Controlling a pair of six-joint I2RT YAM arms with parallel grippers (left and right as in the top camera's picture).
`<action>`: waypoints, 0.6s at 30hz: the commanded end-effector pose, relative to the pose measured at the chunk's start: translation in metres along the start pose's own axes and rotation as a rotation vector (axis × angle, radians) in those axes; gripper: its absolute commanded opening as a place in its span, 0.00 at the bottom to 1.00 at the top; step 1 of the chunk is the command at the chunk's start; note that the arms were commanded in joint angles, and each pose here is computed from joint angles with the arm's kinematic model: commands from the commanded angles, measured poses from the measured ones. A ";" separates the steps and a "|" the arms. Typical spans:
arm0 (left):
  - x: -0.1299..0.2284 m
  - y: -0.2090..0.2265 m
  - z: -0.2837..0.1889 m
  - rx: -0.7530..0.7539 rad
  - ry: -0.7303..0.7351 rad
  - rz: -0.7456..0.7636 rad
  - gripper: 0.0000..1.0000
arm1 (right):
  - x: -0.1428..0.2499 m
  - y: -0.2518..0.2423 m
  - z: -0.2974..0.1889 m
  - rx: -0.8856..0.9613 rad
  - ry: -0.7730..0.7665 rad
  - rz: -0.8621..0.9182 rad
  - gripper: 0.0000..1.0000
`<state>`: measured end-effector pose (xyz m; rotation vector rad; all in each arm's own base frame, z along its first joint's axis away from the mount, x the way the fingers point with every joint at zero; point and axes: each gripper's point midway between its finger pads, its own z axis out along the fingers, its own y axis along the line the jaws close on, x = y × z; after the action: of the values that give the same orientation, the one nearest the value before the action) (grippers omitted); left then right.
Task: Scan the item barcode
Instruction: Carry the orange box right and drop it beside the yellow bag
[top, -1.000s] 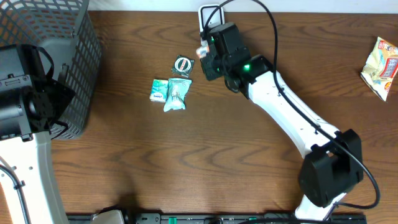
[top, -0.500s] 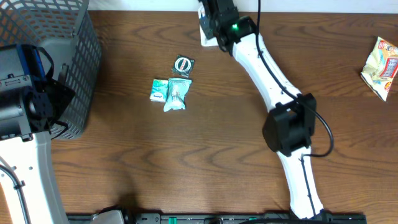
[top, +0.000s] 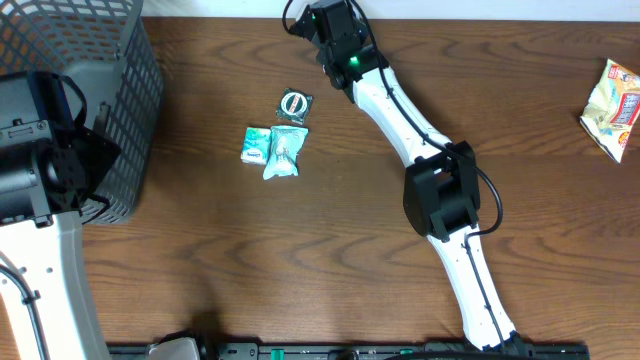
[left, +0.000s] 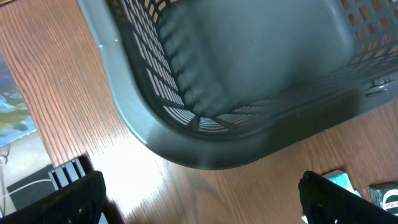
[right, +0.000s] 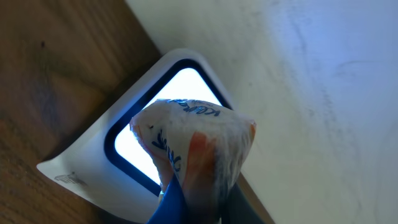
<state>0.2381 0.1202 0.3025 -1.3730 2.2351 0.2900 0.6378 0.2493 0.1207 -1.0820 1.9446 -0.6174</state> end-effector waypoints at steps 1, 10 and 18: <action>-0.001 0.004 -0.001 -0.008 -0.009 -0.014 0.98 | -0.006 -0.013 -0.006 0.038 -0.009 -0.030 0.01; -0.001 0.004 -0.001 -0.008 -0.009 -0.014 0.98 | 0.018 -0.044 -0.006 0.059 0.035 0.143 0.01; -0.001 0.004 -0.001 -0.008 -0.009 -0.014 0.98 | 0.112 -0.141 -0.028 0.156 0.187 0.615 0.01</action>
<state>0.2381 0.1202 0.3025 -1.3730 2.2351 0.2900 0.6445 0.1607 0.1188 -0.7713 2.1779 -0.5779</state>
